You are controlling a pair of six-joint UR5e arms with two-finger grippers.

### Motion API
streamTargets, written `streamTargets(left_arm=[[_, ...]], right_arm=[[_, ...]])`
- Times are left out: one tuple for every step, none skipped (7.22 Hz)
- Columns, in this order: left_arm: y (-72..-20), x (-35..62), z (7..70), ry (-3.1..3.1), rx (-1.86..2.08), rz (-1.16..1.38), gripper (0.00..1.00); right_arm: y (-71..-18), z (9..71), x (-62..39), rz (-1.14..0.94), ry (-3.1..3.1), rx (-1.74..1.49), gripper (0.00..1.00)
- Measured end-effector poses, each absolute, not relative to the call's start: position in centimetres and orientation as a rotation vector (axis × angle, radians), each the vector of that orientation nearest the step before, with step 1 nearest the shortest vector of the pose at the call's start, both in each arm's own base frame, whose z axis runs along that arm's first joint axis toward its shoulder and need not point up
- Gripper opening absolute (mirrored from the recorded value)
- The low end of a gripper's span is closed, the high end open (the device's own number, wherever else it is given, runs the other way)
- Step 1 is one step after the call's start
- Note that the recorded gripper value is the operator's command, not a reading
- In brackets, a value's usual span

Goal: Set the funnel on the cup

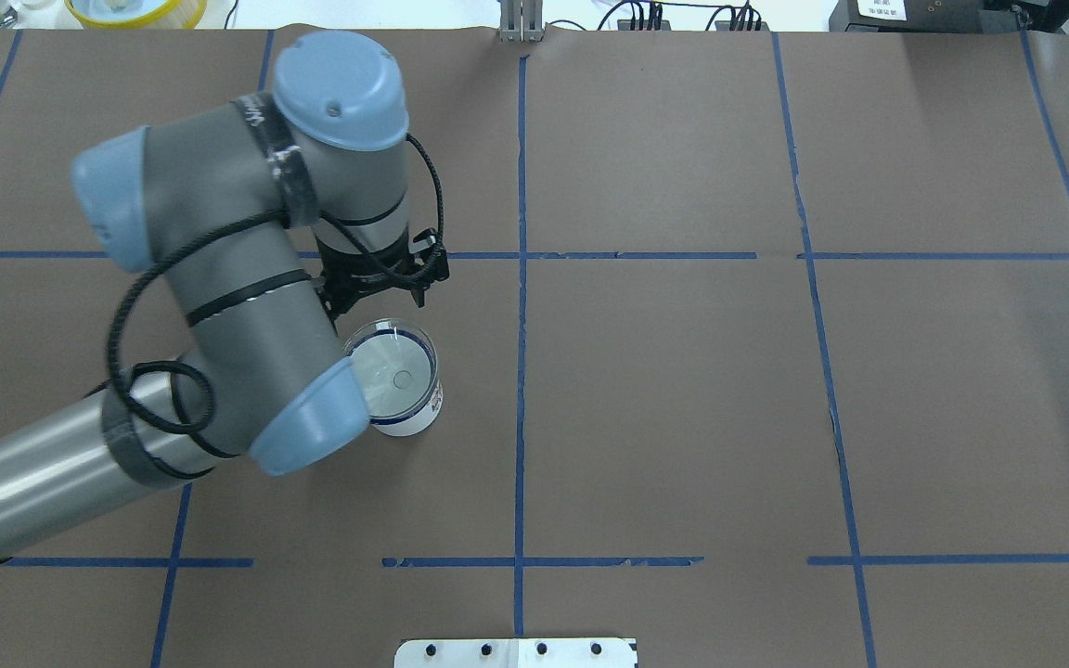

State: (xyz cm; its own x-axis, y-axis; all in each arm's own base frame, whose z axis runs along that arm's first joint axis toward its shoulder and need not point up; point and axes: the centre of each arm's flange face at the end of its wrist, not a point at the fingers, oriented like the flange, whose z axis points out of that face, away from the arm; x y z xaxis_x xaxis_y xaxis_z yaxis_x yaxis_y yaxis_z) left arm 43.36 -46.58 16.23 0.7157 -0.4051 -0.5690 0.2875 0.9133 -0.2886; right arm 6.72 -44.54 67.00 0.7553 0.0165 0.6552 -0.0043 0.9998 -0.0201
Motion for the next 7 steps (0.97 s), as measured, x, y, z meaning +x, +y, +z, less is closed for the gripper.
streamTargets(left_arm=[[-46.9,38.0,17.3,0.712,-0.104,-0.311,1.0],[-47.7,32.2,19.1,0.729,-0.017,-0.228,1.0],[-49.1,25.9,22.2,0.727,0.05,-0.139,1.0],[-50.5,19.7,26.0,0.718,0.093,-0.047,1.0],[-51.7,12.2,31.0,0.694,0.133,0.057,1.0],[-52.4,4.5,36.6,0.661,0.158,0.143,1.0],[-53.0,-2.6,42.7,0.638,0.15,0.19,1.0]], right_arm=[[-44.5,67.0,6.7,0.011,-0.715,-0.018,1.0],[-44.5,67.0,6.7,0.011,-0.715,-0.018,1.0],[-44.5,67.0,6.7,0.012,-0.715,-0.018,1.0],[-44.5,67.1,6.7,0.012,-0.715,-0.019,1.0],[-44.5,67.1,6.7,0.012,-0.715,-0.019,1.0],[-44.5,67.1,6.7,0.012,-0.715,-0.019,1.0],[-44.5,67.0,6.7,0.012,-0.715,-0.019,1.0]])
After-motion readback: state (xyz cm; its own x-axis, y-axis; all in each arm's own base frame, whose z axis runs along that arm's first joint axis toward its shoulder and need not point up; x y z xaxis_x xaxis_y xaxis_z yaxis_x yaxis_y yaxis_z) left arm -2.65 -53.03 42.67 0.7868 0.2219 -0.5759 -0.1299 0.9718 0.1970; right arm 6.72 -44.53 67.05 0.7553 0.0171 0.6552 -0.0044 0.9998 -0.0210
